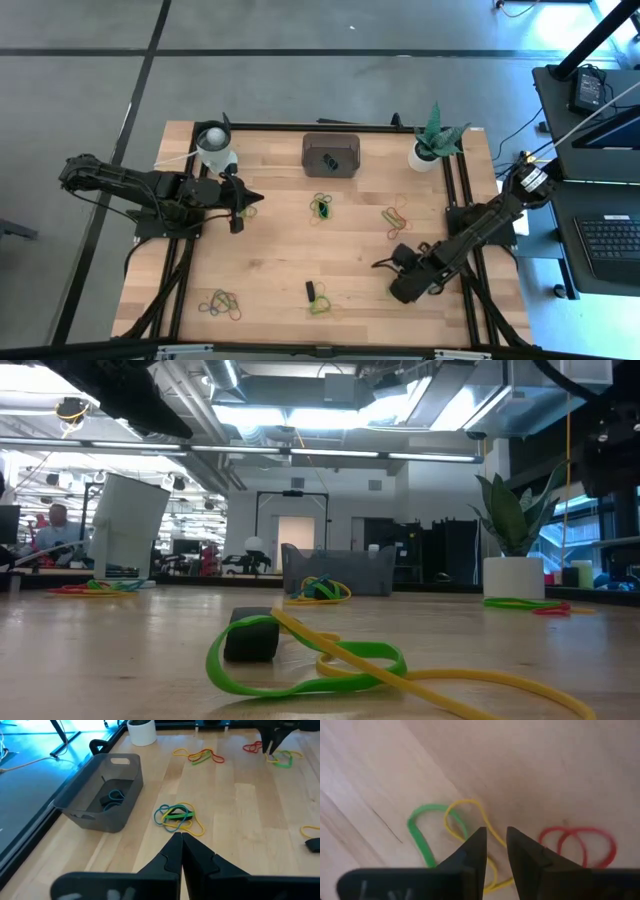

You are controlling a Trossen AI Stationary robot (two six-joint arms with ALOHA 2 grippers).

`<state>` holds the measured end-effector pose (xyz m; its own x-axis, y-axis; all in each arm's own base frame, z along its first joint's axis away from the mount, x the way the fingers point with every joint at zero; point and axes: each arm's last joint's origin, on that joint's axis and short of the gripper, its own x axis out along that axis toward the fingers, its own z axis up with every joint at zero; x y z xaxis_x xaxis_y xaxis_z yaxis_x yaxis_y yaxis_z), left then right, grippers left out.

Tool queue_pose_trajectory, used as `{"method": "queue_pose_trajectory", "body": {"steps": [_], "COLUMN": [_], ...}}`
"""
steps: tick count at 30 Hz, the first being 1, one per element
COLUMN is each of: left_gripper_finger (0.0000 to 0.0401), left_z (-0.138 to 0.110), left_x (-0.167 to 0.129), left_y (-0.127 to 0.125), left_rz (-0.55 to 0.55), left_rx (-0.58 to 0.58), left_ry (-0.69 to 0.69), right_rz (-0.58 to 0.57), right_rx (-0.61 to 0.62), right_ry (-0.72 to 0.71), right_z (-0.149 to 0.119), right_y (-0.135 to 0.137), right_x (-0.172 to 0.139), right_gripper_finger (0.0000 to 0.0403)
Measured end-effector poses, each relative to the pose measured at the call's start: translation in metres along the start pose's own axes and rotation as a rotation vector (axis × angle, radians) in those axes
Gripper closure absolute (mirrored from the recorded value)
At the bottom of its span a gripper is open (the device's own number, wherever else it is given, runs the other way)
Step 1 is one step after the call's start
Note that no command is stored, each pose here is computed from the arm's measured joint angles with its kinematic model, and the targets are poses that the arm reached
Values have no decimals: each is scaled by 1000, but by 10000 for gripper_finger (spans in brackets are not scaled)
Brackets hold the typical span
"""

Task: Pick and place rubber bands into bin
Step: Put the yellow rubber band into the bin

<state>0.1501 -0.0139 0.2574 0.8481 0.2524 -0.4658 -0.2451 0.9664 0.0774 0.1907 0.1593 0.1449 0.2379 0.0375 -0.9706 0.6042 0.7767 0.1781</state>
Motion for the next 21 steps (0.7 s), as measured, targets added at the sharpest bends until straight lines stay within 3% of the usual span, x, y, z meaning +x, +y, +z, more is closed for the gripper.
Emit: {"method": "queue_pose_trajectory", "body": {"steps": [12, 21], "left_gripper_finger": [399, 399], "left_z": [3, 5], "left_x": [0, 0], "left_y": [0, -1], "left_rz": [-7, -10], "left_rx": [-48, -83], "left_ry": [-27, -47], "right_rz": [-8, 19], "right_rx": [-462, -554], "right_ry": [27, 5], "right_z": [2, 3], "right_y": [-2, 2], "right_x": [1, 4], "right_gripper_finger": [328, 328]}}
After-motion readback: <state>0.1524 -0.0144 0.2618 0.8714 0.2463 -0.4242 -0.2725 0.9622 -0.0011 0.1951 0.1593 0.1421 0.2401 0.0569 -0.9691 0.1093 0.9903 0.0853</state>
